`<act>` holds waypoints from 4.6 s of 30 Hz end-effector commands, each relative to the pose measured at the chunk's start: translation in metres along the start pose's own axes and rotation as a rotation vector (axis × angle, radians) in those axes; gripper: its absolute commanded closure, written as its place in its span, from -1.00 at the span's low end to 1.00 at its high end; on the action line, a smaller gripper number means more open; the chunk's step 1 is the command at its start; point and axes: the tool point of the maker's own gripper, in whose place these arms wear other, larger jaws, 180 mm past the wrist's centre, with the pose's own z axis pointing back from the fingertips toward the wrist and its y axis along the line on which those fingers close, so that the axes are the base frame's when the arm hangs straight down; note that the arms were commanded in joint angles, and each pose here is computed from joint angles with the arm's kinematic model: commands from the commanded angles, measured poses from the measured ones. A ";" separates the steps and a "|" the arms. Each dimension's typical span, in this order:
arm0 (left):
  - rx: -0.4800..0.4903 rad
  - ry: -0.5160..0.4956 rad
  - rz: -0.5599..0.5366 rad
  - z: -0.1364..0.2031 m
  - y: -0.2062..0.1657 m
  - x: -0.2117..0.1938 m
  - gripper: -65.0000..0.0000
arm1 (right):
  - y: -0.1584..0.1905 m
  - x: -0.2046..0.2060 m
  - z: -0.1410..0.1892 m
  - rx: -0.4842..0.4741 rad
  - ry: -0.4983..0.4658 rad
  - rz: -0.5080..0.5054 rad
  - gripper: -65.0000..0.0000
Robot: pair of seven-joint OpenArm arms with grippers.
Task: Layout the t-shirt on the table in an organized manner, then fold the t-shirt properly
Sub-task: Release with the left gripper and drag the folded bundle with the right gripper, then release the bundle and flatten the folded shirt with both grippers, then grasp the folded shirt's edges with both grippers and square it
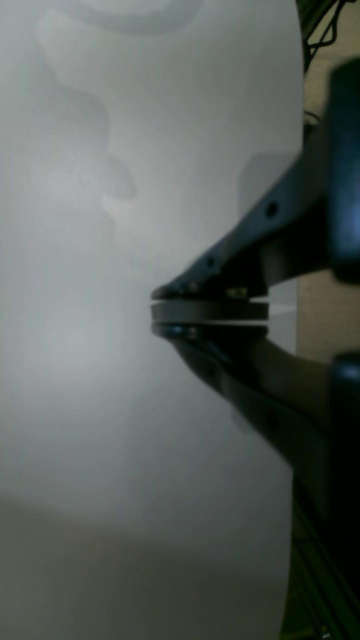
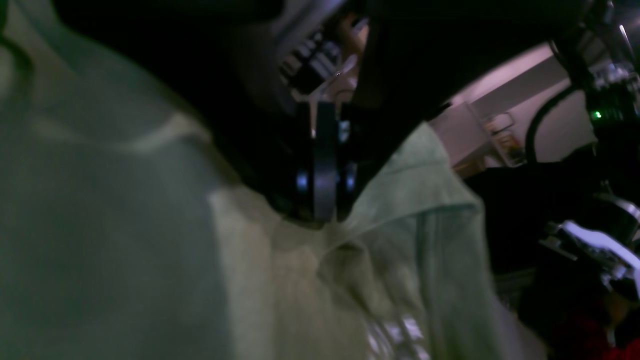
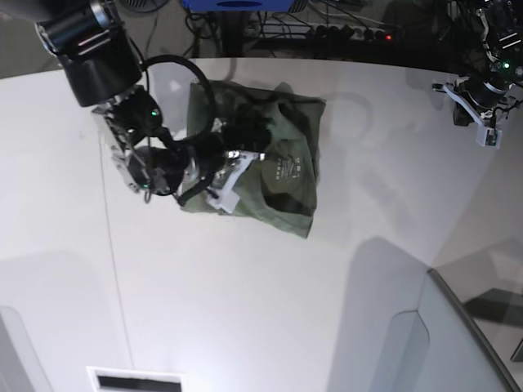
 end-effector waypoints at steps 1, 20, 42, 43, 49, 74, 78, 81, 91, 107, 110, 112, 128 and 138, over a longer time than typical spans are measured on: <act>0.002 -0.064 -0.031 0.001 0.003 0.025 1.00 | 0.017 0.012 0.000 0.037 -0.009 0.022 1.00; -0.289 -0.305 -0.062 0.022 -0.137 0.130 1.00 | 0.046 0.042 0.062 0.135 -0.161 0.109 1.00; -0.594 -0.074 -0.055 -0.017 -0.258 0.089 1.00 | -0.049 0.024 0.123 0.000 -0.327 -0.052 1.00; -0.582 -0.056 -0.060 -0.020 -0.251 0.083 1.00 | -0.049 0.024 0.123 0.000 -0.327 -0.052 1.00; -0.506 -0.036 -0.063 -0.041 -0.204 0.062 1.00 | -0.050 0.021 0.121 0.000 -0.321 -0.055 1.00; -0.628 -0.090 -0.093 -0.001 -0.267 0.071 1.00 | -0.032 0.012 0.122 0.014 -0.325 0.005 1.00; -0.613 -0.063 -0.065 -0.013 -0.259 0.055 1.00 | -0.033 0.010 0.122 0.011 -0.321 0.003 1.00; -0.592 -0.040 -0.089 -0.017 -0.245 0.047 1.00 | -0.034 0.009 0.121 0.011 -0.318 0.001 1.00; -0.451 -0.094 -0.208 -0.016 -0.199 0.070 1.00 | -0.003 -0.025 0.079 0.040 -0.154 0.106 1.00; -0.506 0.004 -0.242 -0.021 -0.223 0.041 1.00 | 0.005 -0.020 0.038 -0.007 -0.060 0.197 1.00; -0.490 0.031 -0.216 -0.033 -0.213 0.031 1.00 | -0.019 -0.025 0.036 -0.020 -0.049 0.199 1.00; -0.476 0.038 -0.209 -0.040 -0.205 0.030 1.00 | -0.036 -0.028 0.039 -0.021 -0.050 0.225 1.00; -0.452 -0.112 -0.332 -0.003 -0.210 0.103 1.00 | 0.010 -0.029 0.063 0.034 -0.073 0.384 1.00; -0.406 -0.055 -0.287 -0.019 -0.200 0.096 1.00 | 0.037 -0.002 0.022 0.068 -0.020 0.284 1.00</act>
